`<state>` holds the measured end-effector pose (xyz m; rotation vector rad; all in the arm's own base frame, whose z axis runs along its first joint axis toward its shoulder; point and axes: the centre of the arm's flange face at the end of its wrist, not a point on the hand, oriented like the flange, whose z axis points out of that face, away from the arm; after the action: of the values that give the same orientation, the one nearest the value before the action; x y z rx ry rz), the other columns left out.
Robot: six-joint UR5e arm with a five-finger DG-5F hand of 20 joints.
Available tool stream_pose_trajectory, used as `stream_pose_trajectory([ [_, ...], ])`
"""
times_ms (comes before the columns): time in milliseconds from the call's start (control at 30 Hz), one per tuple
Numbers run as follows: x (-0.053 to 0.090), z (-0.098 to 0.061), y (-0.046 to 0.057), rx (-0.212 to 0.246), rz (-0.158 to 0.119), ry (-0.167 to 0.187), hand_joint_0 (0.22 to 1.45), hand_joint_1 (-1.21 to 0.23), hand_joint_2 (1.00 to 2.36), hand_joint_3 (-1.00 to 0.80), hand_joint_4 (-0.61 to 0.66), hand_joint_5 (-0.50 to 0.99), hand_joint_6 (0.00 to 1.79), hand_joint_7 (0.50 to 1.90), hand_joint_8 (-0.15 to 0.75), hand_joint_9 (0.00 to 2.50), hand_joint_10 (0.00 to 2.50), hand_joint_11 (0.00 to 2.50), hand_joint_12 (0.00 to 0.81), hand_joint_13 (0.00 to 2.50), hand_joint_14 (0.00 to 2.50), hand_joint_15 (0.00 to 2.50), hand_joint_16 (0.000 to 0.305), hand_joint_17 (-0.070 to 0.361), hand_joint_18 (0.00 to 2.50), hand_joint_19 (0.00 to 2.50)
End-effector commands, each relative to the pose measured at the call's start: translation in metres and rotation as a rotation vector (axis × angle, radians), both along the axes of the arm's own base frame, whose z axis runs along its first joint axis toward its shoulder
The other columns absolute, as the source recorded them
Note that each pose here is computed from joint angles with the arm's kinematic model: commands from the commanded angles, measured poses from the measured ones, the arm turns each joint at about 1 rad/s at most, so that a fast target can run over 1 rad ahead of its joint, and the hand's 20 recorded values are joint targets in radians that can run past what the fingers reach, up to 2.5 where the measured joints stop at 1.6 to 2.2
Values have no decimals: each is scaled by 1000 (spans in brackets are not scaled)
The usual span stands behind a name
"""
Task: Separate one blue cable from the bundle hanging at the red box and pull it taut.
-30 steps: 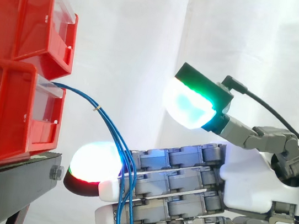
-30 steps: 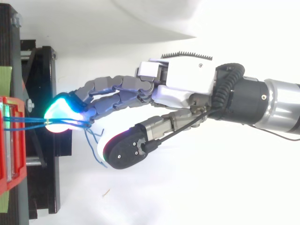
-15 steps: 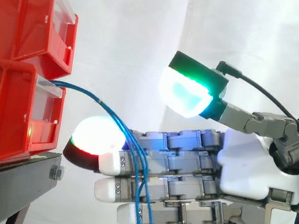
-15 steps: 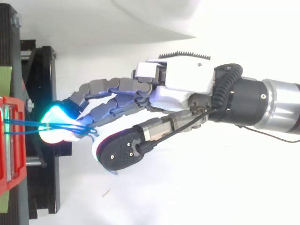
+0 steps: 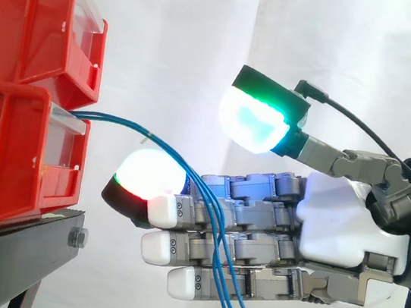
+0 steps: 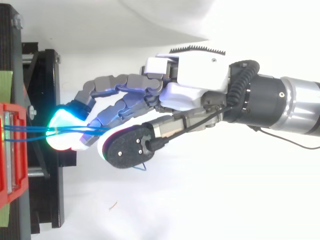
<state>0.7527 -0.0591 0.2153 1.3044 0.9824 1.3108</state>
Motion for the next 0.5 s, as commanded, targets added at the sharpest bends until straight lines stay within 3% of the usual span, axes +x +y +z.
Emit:
stream_pose_trajectory([
  [0,0,0,-3,-2,1,0,642,-523,1013,-354,256,-98,503,1201,306,559,2,82,334,661,9,240,35,78,541,203],
  [467,1,2,0,-26,6,-11,680,-640,1024,-74,215,-79,502,1363,325,697,6,173,339,773,11,291,33,74,625,237],
])
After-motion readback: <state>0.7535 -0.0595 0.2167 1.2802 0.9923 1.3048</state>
